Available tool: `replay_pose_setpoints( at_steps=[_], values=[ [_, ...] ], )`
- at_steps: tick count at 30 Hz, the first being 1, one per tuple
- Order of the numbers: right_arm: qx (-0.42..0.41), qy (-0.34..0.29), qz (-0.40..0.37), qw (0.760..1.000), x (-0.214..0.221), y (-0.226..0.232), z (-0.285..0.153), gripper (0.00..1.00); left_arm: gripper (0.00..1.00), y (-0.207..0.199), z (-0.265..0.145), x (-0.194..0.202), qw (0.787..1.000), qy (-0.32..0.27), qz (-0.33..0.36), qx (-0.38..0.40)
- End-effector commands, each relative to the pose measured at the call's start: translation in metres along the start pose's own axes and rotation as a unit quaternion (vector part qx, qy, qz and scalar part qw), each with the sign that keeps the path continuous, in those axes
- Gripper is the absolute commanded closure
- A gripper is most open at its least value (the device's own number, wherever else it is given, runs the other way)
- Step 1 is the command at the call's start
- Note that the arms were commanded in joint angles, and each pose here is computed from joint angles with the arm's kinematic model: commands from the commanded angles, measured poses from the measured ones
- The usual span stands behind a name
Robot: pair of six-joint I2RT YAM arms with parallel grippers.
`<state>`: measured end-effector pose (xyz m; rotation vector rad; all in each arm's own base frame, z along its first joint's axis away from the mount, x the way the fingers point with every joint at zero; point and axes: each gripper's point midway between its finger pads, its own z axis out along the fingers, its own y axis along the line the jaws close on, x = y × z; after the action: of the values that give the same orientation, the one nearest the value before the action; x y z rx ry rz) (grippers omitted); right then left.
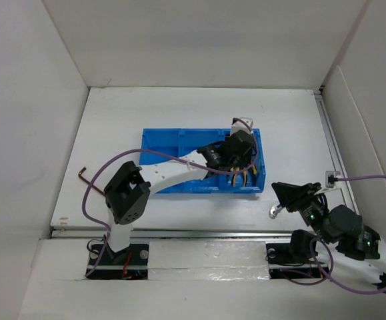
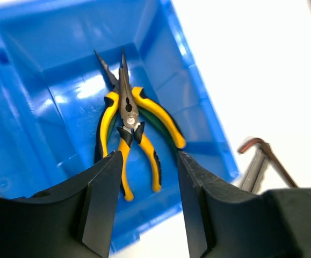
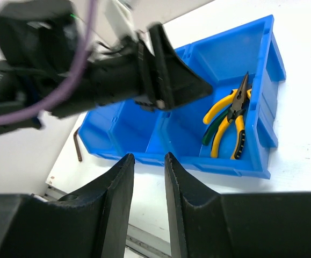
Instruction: Sort the tools into containers
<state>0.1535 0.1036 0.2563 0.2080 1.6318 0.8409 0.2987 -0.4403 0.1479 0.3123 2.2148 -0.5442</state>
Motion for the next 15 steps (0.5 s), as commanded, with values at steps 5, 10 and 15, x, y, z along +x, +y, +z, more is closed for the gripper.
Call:
replay_pose_setpoints(
  at_steps=[5, 10, 15],
  values=[
    [-0.065, -0.080, 0.092, 0.990, -0.050, 0.001, -0.031, 0.65, 0.51, 0.026, -0.133, -0.116, 0.992, -0.117, -0.025, -0.033],
    [-0.072, -0.078, 0.090, 0.990, -0.050, 0.004, -0.031, 0.65, 0.41, 0.202, -0.182, -0.166, 0.966, -0.153, -0.138, -0.155],
    [-0.074, -0.077, 0.089, 0.990, -0.049, 0.005, -0.030, 0.65, 0.41, 0.318, -0.237, -0.138, 0.917, -0.231, -0.238, -0.223]
  ],
)
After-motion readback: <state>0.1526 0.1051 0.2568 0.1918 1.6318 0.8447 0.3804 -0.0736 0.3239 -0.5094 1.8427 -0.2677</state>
